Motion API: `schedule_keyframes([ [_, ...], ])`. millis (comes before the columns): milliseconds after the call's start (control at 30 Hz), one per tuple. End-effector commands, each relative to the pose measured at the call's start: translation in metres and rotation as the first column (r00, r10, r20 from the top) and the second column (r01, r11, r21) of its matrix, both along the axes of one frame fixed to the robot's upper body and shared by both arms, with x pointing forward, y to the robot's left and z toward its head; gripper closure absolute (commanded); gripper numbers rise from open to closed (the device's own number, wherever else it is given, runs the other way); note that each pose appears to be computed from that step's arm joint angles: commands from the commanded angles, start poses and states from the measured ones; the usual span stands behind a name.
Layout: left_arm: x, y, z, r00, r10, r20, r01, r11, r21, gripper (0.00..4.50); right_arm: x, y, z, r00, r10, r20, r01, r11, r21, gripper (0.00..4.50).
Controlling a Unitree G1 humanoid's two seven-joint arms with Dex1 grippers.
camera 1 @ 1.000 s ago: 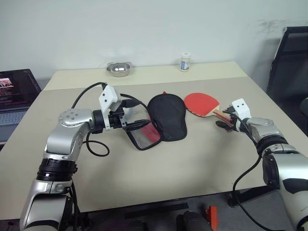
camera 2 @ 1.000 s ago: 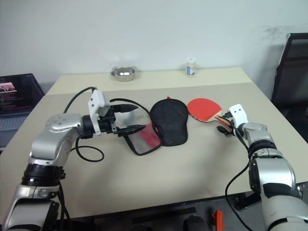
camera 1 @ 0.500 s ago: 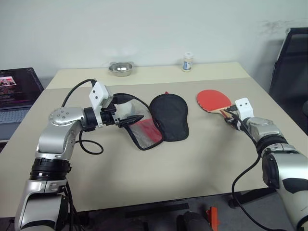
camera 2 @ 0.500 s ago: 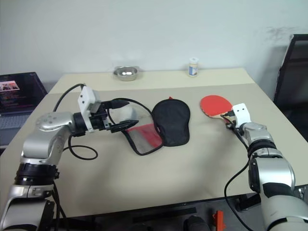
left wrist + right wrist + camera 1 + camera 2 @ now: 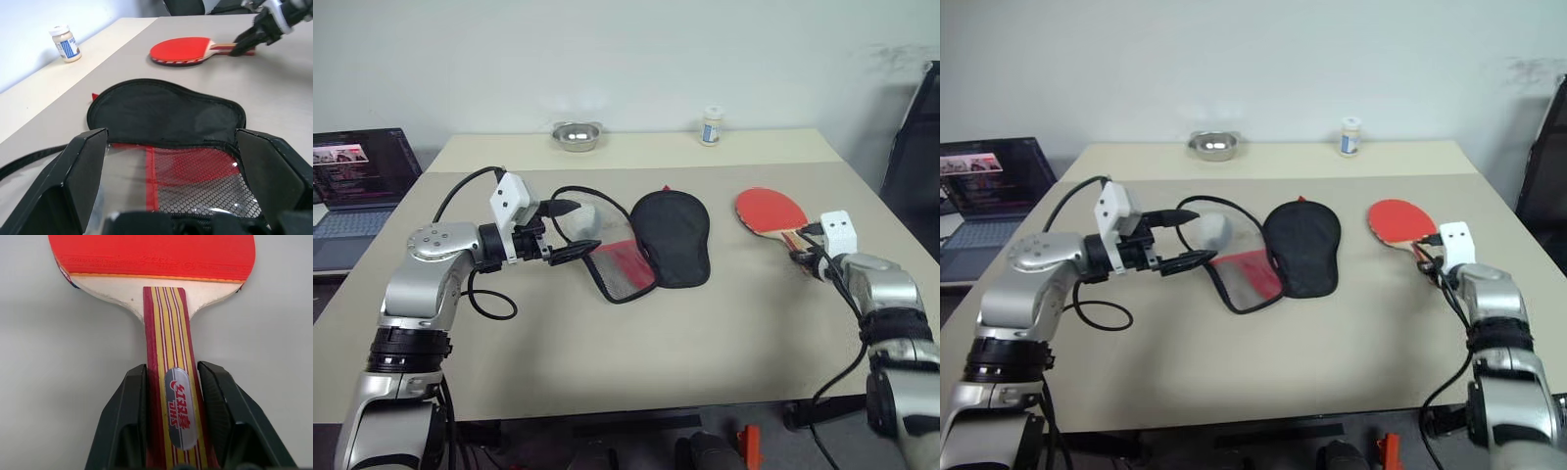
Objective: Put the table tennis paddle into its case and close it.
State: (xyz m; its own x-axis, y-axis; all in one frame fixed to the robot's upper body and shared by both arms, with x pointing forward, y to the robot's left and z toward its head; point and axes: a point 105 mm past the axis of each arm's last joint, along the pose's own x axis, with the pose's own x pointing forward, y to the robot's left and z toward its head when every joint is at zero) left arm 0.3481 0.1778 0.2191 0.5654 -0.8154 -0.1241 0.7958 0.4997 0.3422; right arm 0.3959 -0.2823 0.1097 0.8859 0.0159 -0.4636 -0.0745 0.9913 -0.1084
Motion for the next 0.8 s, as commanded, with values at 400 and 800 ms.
schedule_keyframes([
  [400, -0.005, -0.008, 0.013, 0.997, -0.041, 0.060, 0.041, 0.999, 0.007, 0.00, -0.009, 0.041, 0.001, 0.996, 0.083, -0.017, -0.082, 0.995, 0.057, 2.29],
  [800, -0.005, -0.003, 0.014, 0.998, -0.026, 0.064, 0.025, 1.000, 0.016, 0.00, 0.029, 0.047, 0.015, 0.994, 0.104, 0.016, -0.104, 0.995, 0.009, 1.71],
])
